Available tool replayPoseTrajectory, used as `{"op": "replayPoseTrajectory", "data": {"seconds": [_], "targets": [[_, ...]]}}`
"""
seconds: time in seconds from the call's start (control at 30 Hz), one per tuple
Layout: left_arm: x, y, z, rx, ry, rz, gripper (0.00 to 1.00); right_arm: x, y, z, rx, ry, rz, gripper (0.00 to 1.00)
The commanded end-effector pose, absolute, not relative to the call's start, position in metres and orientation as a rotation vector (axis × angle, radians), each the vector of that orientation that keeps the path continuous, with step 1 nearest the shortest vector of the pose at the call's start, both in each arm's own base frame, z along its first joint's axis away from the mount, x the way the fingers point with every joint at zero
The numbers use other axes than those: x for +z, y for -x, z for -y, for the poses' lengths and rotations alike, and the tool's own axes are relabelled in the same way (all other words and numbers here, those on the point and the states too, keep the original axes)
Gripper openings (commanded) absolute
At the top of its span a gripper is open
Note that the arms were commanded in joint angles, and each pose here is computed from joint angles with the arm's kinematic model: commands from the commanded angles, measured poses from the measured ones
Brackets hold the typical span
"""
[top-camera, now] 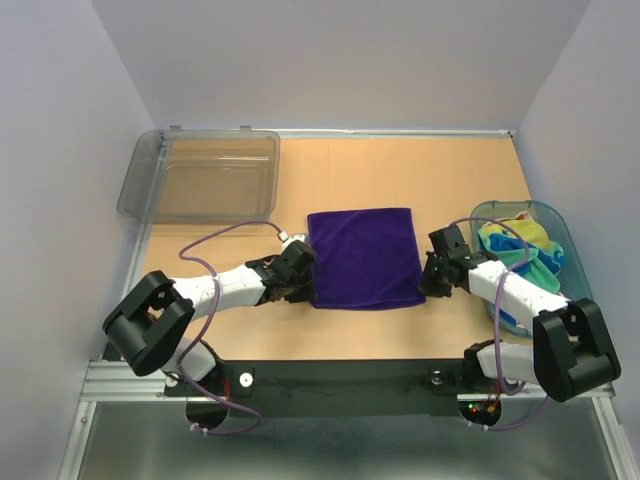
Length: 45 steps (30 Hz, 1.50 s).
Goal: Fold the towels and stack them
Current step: Fold the towel
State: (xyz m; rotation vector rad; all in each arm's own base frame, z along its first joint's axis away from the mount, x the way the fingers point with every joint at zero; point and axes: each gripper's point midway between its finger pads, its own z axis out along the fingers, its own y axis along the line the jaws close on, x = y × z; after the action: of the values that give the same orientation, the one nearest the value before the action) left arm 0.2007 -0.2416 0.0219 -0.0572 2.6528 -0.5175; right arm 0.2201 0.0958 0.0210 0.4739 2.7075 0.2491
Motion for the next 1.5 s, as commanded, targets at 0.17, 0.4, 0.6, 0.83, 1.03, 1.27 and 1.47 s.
{"op": "replayPoseTrajectory", "data": {"seconds": [0.17,0.4,0.6,0.83,1.03,1.27,1.47], "targets": [[0.017,-0.189,0.228,-0.433,0.040,-2.699,0.22,0.043,-0.230,-0.100,0.295,-0.459,-2.662,0.01],[0.018,-0.189,0.222,-0.404,0.064,-2.699,0.22,0.049,-0.210,-0.093,0.256,-0.489,-2.713,0.01],[0.017,-0.187,0.219,-0.389,0.071,-2.709,0.22,0.049,-0.194,-0.090,0.246,-0.558,-2.745,0.01],[0.016,-0.184,0.215,-0.376,0.089,-2.712,0.22,0.030,-0.173,-0.084,0.189,-0.656,-2.812,0.02],[0.015,-0.180,0.214,-0.383,0.083,-2.723,0.22,0.025,-0.164,-0.083,0.159,-0.665,-2.872,0.11],[0.021,-0.178,0.215,-0.414,0.072,-2.712,0.39,0.029,-0.161,-0.082,0.153,-0.631,-2.885,0.31],[0.037,-0.177,0.216,-0.451,0.064,-2.687,0.63,0.065,-0.181,-0.079,0.162,-0.552,-2.781,0.38]]}}
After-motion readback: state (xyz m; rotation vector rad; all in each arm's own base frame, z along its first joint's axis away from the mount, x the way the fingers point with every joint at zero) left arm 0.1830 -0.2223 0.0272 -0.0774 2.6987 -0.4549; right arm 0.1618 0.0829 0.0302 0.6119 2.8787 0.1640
